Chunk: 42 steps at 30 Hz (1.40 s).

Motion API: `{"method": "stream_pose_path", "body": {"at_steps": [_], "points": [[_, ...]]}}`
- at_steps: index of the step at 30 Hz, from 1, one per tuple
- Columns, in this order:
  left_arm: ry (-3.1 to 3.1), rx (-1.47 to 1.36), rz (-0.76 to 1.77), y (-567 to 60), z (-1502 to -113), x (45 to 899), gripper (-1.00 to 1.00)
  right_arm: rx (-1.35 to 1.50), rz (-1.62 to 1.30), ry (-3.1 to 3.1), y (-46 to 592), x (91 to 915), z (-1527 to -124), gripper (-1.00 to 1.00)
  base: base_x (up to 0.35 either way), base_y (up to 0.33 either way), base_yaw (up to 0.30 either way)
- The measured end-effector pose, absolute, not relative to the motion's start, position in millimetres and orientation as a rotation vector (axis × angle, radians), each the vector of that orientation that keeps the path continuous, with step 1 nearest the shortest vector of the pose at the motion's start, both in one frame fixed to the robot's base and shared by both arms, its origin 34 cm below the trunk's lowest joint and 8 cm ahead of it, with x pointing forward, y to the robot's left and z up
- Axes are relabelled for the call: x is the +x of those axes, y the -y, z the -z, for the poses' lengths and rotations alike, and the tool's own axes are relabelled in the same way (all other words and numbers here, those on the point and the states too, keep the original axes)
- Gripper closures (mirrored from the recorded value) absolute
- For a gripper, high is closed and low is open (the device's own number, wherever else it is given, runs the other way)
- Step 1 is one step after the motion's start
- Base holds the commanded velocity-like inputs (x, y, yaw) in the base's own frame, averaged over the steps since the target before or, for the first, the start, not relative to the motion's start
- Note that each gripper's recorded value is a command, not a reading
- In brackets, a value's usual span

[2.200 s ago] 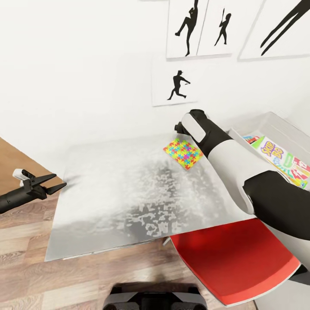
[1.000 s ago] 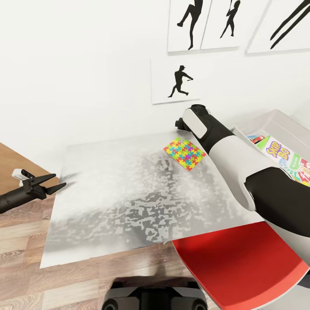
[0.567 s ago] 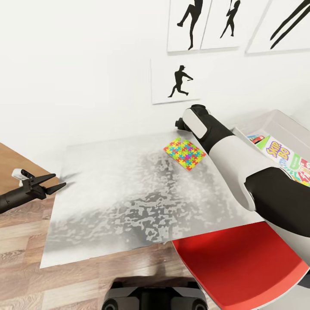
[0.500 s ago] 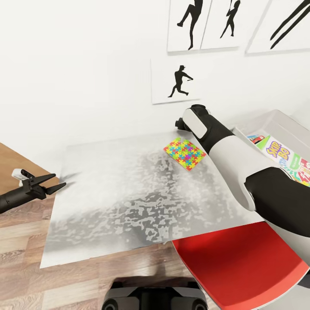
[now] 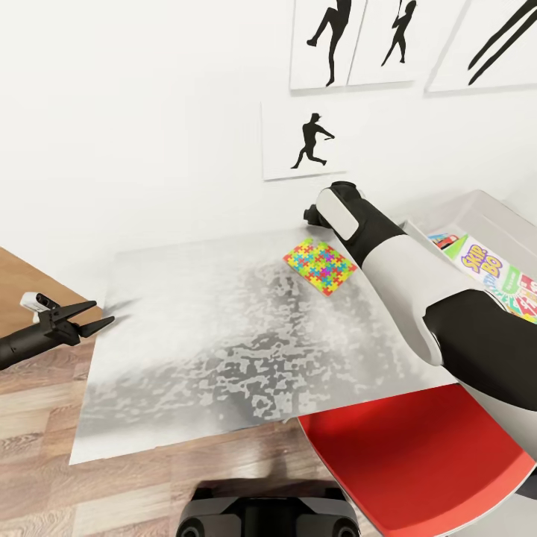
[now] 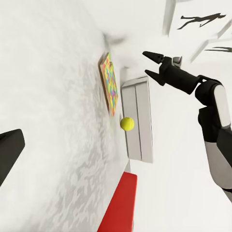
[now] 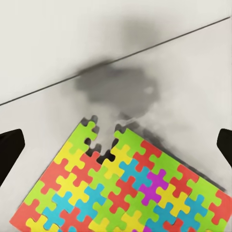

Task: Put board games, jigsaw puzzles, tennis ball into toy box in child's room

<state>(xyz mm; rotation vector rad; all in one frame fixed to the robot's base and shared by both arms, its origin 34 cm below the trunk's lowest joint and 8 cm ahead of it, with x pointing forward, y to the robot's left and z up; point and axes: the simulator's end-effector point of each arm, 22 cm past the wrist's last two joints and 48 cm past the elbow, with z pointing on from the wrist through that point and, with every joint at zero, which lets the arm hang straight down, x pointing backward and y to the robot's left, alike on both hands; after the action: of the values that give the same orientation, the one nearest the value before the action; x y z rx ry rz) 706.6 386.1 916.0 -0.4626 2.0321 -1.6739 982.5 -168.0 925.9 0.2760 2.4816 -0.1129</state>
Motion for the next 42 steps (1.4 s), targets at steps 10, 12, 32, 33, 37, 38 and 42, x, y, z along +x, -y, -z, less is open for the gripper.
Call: {"method": "stream_pose_path", "body": {"at_steps": [10,12,32,33,37,38,42], "points": [[-2.034,-0.465,1.674,-386,-916,706,-1.0,0.272,0.113,-2.481,167,982,-926,-1.0,0.0,0.0,0.0],[-2.033,-0.465,1.675,-386,-915,706,-1.0,0.272,0.113,-2.481,167,982,-926,-1.0,0.0,0.0,0.0],[-2.038,-0.473,1.667,-390,-915,705,-1.0,0.271,0.116,-2.491,168,979,-920,-1.0,0.0,0.0,0.0],[-2.038,-0.473,1.667,-390,-915,705,-1.0,0.272,0.117,-2.493,168,979,-919,-1.0,0.0,0.0,0.0],[-2.038,-0.473,1.667,-390,-915,705,-1.0,0.277,0.122,-2.498,171,977,-917,-1.0,0.0,0.0,0.0],[-2.038,-0.473,1.667,-390,-915,705,-1.0,0.278,0.123,-2.5,172,977,-916,-1.0,0.0,0.0,0.0],[-2.038,-0.473,1.667,-390,-915,705,-1.0,0.285,0.135,-2.513,176,974,-910,-1.0,0.0,0.0,0.0]]}}
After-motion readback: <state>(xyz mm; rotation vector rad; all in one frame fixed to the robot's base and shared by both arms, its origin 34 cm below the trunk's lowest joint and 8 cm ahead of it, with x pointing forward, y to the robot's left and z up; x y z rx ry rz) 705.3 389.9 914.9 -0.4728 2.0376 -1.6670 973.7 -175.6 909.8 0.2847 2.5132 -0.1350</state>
